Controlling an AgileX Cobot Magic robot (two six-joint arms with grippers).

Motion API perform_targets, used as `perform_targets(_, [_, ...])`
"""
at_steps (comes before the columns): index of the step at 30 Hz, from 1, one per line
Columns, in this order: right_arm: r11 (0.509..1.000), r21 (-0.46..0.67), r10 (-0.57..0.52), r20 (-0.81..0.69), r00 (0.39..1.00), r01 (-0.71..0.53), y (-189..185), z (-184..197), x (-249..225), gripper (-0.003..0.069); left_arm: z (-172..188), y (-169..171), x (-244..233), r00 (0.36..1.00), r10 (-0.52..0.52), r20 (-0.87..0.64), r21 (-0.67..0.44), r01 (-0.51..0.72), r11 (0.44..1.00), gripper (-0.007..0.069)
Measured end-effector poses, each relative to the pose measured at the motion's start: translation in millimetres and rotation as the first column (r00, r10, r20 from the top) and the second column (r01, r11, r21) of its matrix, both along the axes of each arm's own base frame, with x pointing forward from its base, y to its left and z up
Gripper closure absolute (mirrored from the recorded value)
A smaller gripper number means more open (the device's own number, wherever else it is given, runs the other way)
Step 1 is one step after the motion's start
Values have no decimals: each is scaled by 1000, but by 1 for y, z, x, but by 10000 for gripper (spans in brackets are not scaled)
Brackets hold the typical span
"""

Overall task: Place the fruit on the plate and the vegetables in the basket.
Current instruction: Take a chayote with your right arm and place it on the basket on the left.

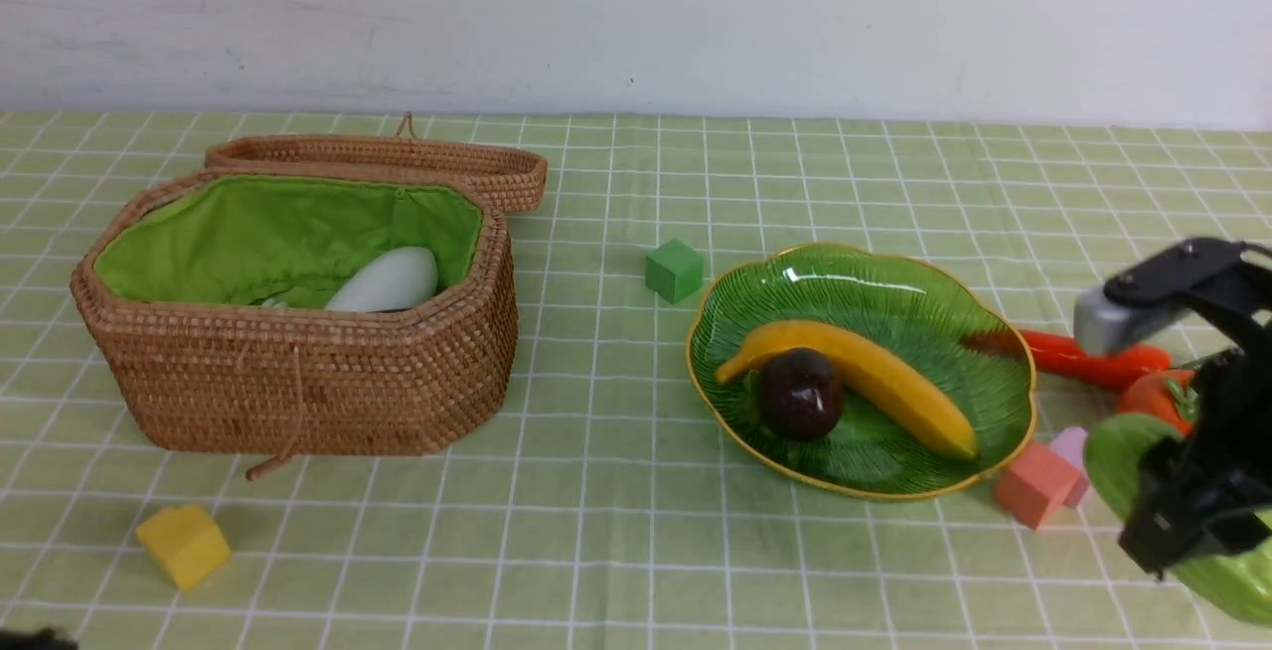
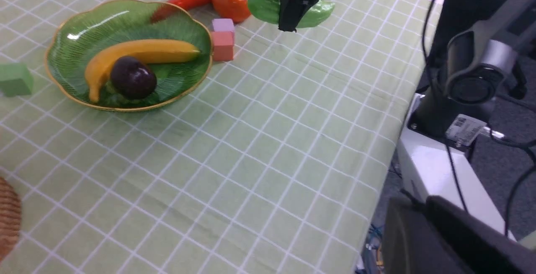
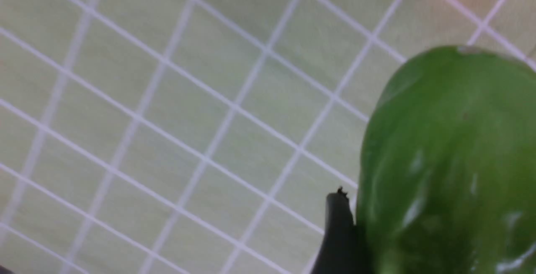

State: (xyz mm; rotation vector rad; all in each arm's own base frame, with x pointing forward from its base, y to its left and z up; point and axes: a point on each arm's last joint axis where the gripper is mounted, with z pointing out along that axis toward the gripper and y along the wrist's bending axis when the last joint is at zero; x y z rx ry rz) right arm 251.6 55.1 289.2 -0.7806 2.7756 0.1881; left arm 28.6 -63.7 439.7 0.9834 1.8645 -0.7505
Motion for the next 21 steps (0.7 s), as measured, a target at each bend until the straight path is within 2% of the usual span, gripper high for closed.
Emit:
perform_targets(4, [994, 106, 7, 106, 994, -18, 34, 30, 2, 209, 1, 3, 7, 997, 78, 28, -3, -78, 997, 586])
perform_targets(6, [978, 192, 43, 196, 980, -82, 68, 52, 7, 209, 3, 7, 13, 986, 165, 27, -22, -164, 986, 586])
perform_targets(12, [917, 312, 130, 356, 925, -249, 144, 88, 30, 209, 3, 14, 22, 950, 312, 19, -33, -311, 950, 586])
perform_targets(18, [865, 374, 152, 440, 885, -334, 215, 82, 62, 209, 4, 23, 29, 904, 426, 41, -30, -425, 905, 586])
perform_targets(19, [864, 376, 151, 439, 886, -334, 216, 81, 64, 209, 4, 23, 29, 903, 428, 37, -32, -427, 904, 586])
perform_targets(21, [841, 408, 140, 473, 870, -356, 244, 76, 78, 209, 5, 27, 33, 870, 491, 45, -39, -489, 871, 586])
